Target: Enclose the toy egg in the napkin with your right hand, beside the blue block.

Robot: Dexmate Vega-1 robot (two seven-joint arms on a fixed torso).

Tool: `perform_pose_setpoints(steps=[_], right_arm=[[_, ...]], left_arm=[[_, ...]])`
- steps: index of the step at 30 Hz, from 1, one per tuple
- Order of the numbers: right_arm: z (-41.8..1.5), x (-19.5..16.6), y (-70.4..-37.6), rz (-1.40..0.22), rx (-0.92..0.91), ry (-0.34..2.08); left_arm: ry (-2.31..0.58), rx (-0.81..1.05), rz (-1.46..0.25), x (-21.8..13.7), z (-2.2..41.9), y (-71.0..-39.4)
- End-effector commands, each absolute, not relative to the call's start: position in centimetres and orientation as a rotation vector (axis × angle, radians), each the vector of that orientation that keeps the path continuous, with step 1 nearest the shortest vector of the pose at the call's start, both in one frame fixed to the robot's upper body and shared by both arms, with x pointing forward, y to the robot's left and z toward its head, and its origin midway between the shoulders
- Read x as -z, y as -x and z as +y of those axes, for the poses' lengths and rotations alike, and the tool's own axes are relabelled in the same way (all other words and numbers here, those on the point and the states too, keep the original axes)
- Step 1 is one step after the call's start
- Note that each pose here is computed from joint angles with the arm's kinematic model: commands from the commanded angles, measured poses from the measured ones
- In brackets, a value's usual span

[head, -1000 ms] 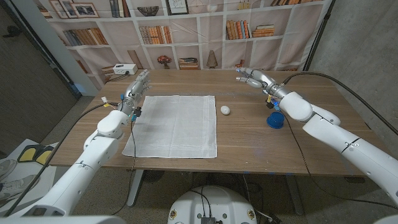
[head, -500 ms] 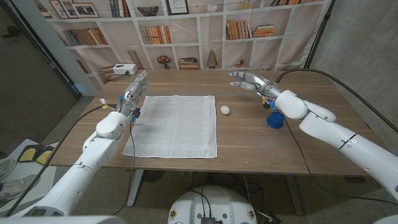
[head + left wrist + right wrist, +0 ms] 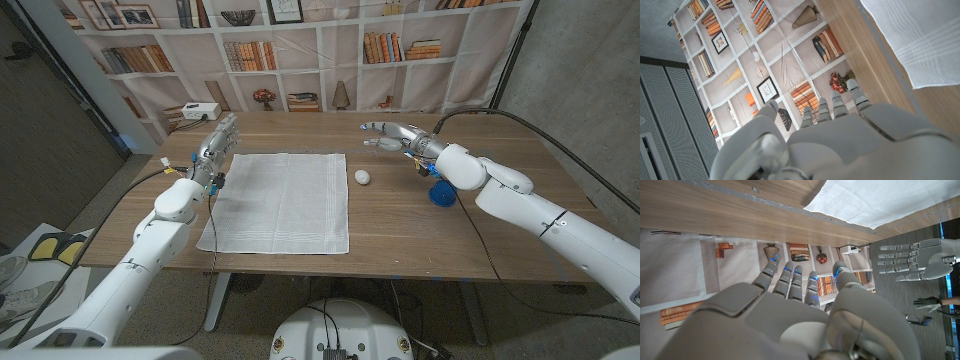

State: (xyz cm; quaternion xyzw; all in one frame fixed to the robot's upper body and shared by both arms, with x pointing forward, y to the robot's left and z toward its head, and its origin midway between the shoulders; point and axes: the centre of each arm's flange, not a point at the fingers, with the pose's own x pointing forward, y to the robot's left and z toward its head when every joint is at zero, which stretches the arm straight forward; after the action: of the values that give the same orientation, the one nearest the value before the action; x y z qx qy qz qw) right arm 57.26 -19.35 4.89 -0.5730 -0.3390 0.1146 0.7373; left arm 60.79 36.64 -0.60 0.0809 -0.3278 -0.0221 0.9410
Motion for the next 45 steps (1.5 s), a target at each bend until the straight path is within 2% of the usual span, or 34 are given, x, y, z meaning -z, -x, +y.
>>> perform_pose_setpoints(steps=[1, 8, 16, 28, 45], right_arm=[[-18.1, -4.4, -57.8, -0.713, -0.27, 1.352], [-17.5, -4.3, -57.8, -0.714, -0.21, 1.402], [-17.2, -3.9, -58.8, -0.637, -0.285, 1.446], [-17.0, -3.3, -60.2, -0.55, -0.306, 1.503], [-17.4, -1.4, -60.4, -0.497, -0.334, 1.518]], left_arm=[[-0.159, 0.044, -0.665, 0.7, 36.6, -61.1], [-0.155, 0.044, -0.664, 0.7, 36.7, -61.3], [-0.154, 0.042, -0.659, 0.6, 36.8, -61.7], [-0.155, 0.04, -0.652, 0.4, 36.8, -62.2], [-0.173, 0.065, -0.655, -0.2, 36.3, -62.6]])
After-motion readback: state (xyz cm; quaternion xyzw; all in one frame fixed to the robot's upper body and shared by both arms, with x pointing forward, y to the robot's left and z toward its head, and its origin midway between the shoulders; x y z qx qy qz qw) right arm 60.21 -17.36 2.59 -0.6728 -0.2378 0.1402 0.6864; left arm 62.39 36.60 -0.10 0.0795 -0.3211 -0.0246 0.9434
